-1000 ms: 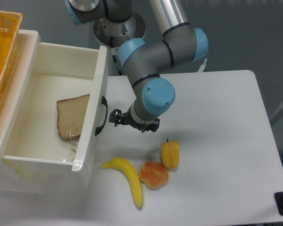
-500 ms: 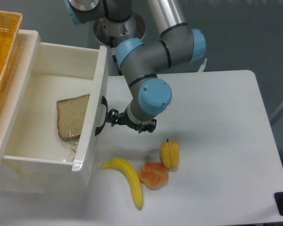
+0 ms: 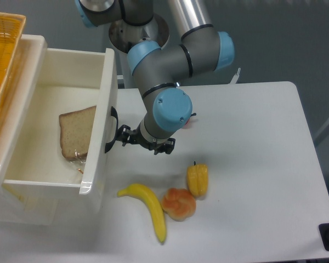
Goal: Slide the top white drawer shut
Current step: 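Push the drawer front inward with the gripper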
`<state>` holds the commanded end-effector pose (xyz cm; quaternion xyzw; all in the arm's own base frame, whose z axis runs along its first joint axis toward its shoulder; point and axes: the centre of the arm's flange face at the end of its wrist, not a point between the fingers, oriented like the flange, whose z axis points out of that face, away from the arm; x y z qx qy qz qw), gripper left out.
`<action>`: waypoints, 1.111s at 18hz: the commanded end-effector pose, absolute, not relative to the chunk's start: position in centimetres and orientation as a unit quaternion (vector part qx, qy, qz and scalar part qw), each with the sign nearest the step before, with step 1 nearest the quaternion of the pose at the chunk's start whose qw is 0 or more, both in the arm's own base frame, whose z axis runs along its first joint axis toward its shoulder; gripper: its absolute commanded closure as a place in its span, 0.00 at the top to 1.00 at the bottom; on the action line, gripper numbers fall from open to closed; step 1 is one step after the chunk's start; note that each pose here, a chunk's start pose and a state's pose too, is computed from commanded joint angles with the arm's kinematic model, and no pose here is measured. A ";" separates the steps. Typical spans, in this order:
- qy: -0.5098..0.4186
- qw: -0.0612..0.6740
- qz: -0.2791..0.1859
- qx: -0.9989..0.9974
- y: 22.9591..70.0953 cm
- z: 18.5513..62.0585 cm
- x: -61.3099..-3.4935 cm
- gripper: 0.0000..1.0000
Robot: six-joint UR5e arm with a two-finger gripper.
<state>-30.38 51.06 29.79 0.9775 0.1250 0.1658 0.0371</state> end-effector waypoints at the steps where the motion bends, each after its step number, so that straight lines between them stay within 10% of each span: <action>1: 0.125 0.040 0.168 0.977 51.0 29.9 -30.2 1.00; 20: 0.112 0.016 0.194 0.974 52.2 32.1 -26.7 1.00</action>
